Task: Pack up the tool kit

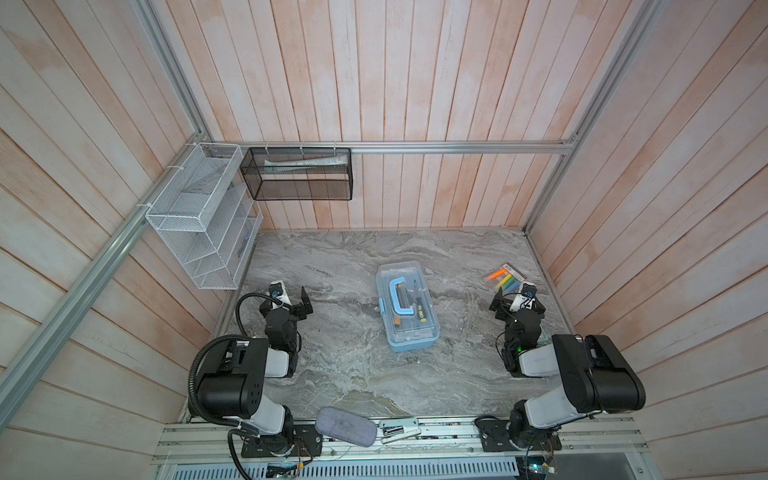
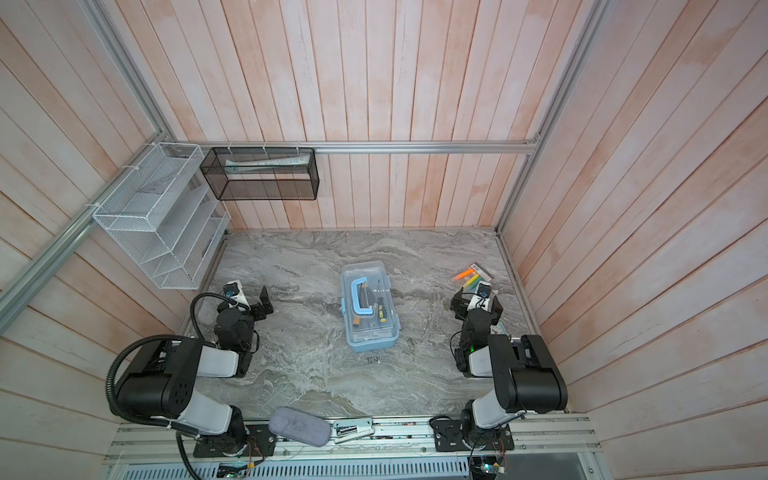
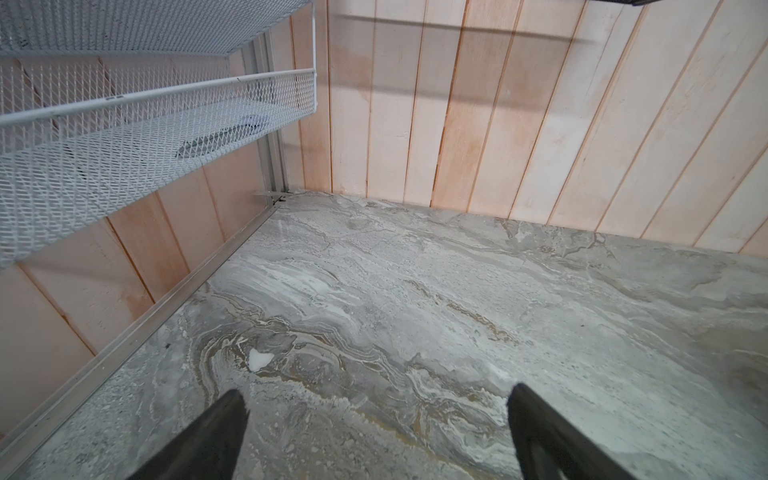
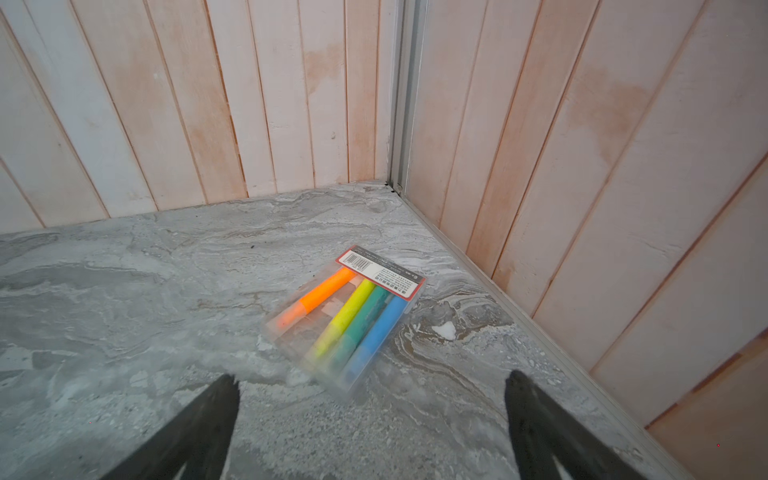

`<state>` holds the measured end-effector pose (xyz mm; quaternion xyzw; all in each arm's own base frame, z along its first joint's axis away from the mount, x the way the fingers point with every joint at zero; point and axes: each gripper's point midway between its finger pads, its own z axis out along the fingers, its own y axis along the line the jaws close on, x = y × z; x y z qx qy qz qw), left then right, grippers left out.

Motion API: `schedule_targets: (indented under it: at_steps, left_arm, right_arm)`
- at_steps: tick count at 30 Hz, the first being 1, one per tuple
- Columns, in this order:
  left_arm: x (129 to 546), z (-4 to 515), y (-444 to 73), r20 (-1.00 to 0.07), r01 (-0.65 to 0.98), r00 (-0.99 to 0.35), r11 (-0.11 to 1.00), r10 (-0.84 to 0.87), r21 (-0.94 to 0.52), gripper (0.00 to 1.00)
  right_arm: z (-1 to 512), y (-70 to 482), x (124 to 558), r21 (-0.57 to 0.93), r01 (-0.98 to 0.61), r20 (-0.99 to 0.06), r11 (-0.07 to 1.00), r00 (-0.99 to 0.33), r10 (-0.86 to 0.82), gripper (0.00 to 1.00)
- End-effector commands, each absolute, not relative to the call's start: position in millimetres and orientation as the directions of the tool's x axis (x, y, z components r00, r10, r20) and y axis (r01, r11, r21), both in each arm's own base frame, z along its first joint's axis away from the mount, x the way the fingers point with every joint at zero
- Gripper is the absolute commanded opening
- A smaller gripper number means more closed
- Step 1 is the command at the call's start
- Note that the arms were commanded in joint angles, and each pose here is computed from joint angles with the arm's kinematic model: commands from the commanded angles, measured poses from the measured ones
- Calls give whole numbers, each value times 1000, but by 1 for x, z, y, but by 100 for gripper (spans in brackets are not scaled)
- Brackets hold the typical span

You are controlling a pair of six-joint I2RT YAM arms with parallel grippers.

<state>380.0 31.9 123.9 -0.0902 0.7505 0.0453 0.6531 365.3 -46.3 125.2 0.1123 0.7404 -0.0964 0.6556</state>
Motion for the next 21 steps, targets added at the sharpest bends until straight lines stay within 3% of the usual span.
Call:
schedule_targets:
  at_steps: [1, 21]
  left_arm:
    - [383, 128, 31, -990, -184, -123, 982, -64, -40, 100]
    - [385, 128, 30, -990, -184, -130, 982, -61, -36, 100]
  right_arm:
    - [128, -41, 369, 16, 264, -993, 964, -111, 47, 98]
    - [127, -41, 370, 14, 263, -992, 965, -118, 47, 98]
